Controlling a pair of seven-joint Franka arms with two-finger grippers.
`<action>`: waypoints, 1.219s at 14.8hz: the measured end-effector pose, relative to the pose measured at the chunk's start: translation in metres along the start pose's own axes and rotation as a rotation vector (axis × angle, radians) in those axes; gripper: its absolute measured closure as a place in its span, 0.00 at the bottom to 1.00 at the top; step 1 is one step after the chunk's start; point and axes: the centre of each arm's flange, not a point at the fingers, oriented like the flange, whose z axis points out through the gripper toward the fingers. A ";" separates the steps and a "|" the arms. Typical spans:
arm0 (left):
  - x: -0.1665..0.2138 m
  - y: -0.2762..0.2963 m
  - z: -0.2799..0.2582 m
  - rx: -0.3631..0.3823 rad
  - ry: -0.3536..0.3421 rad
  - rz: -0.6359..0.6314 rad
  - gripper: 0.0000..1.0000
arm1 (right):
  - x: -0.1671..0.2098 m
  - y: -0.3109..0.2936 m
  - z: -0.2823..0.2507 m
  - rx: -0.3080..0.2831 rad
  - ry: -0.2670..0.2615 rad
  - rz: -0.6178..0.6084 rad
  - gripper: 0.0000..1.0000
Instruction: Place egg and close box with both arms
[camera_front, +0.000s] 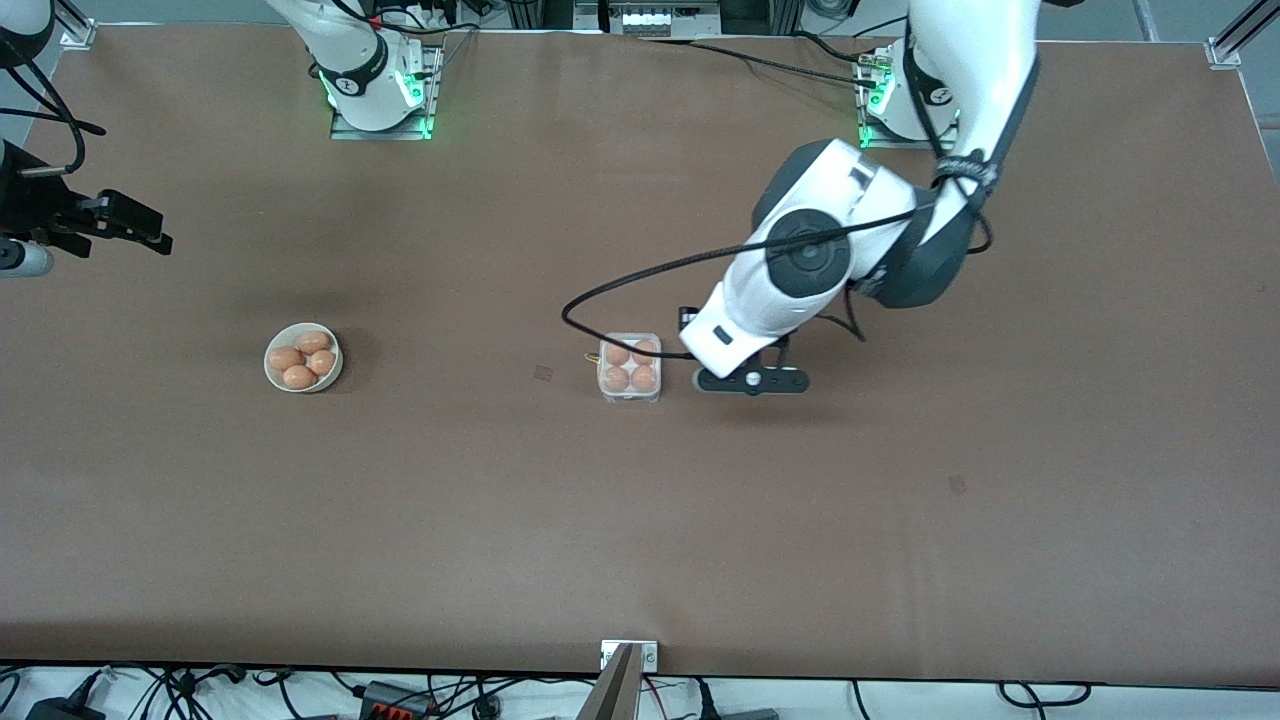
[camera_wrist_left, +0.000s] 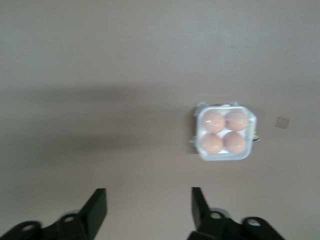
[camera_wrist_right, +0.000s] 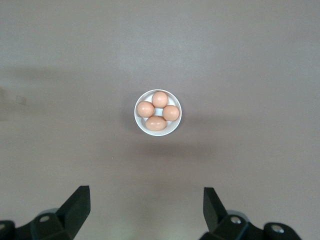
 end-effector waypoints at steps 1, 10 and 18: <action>0.000 -0.015 -0.015 0.005 -0.005 -0.004 0.10 | 0.000 0.000 0.000 0.000 -0.003 0.001 0.00; -0.027 -0.118 -0.117 0.021 -0.014 -0.054 0.00 | 0.000 0.001 0.001 0.001 -0.006 0.001 0.00; -0.060 -0.205 -0.167 0.019 0.018 -0.086 0.00 | 0.000 -0.002 0.001 0.001 -0.006 -0.003 0.00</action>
